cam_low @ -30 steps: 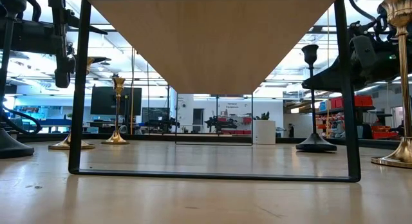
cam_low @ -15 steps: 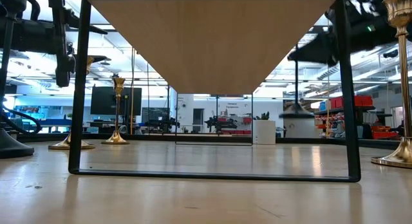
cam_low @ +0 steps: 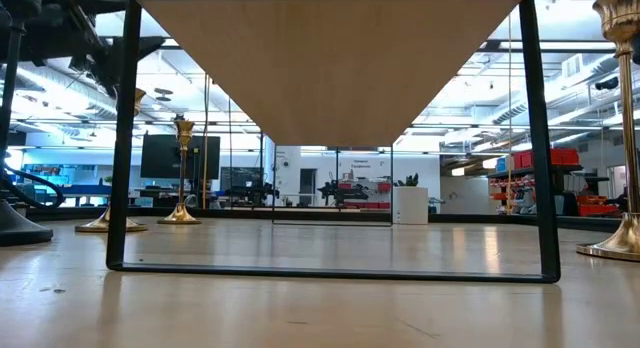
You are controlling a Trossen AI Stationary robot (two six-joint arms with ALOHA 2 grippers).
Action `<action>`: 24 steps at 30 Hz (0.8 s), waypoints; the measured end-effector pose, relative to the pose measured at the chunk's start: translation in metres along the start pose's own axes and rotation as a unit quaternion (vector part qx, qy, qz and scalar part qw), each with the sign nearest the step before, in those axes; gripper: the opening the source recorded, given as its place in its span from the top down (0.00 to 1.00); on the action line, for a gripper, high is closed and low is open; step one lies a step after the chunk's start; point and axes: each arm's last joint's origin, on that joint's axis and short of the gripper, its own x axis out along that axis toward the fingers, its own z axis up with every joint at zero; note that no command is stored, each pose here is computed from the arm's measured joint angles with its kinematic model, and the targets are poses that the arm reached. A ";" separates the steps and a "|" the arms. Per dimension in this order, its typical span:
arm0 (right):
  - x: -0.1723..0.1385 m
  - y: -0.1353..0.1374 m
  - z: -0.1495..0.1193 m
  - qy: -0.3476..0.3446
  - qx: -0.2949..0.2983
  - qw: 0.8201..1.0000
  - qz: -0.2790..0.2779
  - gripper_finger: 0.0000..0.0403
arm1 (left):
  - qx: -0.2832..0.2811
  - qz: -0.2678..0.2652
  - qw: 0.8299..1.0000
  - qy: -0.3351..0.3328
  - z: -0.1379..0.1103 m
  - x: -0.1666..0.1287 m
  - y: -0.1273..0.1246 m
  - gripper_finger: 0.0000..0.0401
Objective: Pick & Place candle stick holders
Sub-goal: Put the top right black candle holder on the shelf
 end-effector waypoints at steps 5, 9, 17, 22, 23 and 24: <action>0.018 -0.001 0.013 -0.026 0.006 1.000 0.013 1.00 | 0.038 0.001 0.999 0.000 0.000 0.000 0.000 0.37; 0.049 0.001 0.003 0.002 0.007 1.000 0.024 1.00 | 0.038 0.001 0.999 0.001 0.000 0.000 0.000 0.37; 0.108 -0.003 -0.007 0.015 0.013 0.999 0.036 1.00 | 0.038 0.000 0.999 0.001 0.000 0.000 0.000 0.37; 0.132 -0.006 -0.015 0.002 0.024 0.998 0.062 1.00 | 0.040 0.002 0.999 0.007 -0.001 0.000 0.000 0.37; 0.136 -0.006 -0.019 0.007 0.024 0.997 0.069 1.00 | 0.038 0.002 0.999 0.007 -0.001 0.000 0.000 0.37; 0.140 -0.007 -0.023 0.011 0.024 0.997 0.069 1.00 | 0.039 0.002 0.999 0.007 -0.001 0.000 0.000 0.37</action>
